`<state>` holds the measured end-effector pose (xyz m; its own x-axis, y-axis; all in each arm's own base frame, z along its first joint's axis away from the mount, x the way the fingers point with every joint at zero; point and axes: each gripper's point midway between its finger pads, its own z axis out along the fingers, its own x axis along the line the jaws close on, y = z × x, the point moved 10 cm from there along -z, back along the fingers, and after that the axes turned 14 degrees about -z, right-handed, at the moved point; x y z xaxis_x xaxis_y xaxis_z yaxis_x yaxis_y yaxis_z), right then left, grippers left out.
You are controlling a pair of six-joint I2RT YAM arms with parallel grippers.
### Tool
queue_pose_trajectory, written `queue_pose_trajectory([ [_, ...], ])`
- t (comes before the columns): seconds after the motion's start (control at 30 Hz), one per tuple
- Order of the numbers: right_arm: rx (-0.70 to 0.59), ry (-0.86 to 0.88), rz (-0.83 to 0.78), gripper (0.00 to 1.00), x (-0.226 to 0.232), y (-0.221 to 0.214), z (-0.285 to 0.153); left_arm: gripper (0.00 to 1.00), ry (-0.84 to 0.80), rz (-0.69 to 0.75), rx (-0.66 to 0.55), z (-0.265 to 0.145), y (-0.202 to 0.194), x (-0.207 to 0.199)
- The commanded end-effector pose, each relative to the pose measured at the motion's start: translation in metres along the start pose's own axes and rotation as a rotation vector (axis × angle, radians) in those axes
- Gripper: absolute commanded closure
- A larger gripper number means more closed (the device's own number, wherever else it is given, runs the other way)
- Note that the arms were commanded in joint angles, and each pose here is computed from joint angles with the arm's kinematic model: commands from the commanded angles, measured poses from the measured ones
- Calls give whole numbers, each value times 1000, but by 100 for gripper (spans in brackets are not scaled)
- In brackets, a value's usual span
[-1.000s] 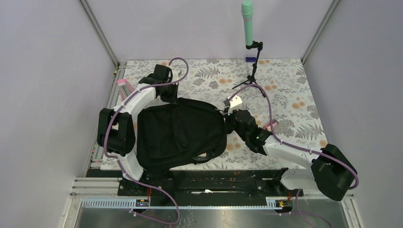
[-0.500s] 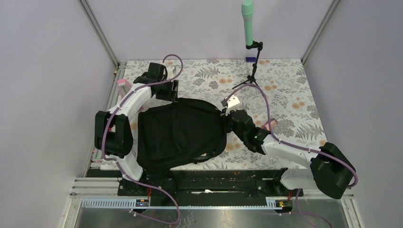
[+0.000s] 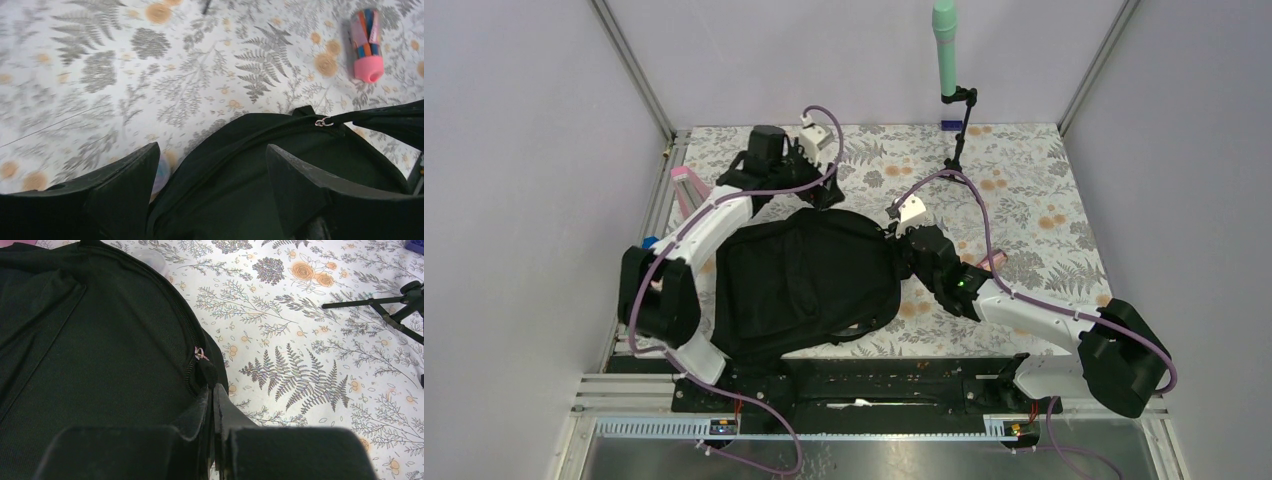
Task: Pack the student bag
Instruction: Zip the student bag at the center of the board.
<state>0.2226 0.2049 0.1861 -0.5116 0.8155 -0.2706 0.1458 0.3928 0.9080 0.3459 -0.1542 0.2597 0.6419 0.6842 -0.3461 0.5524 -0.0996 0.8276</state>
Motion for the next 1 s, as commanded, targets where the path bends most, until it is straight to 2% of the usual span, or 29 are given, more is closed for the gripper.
queue_pose_trajectory([
  [0.0,-59,-15,11,100,-3,17,-1,19,-192,61,65,34,1,-5],
  [0.2,-58,-13,13,100,-3,15,-2,18,-272,51,114,56,-10,-7],
  [0.37,-55,-4,15,100,-1,14,-1,19,-263,41,144,69,-16,-7],
  [0.5,-58,-2,20,100,-1,14,-1,25,-260,21,181,79,-20,-7],
  [0.67,-57,4,19,100,-1,14,-2,37,-288,8,206,88,-24,-12],
  [0.97,-55,-4,19,100,-2,12,-4,27,-327,8,253,91,-35,-16],
])
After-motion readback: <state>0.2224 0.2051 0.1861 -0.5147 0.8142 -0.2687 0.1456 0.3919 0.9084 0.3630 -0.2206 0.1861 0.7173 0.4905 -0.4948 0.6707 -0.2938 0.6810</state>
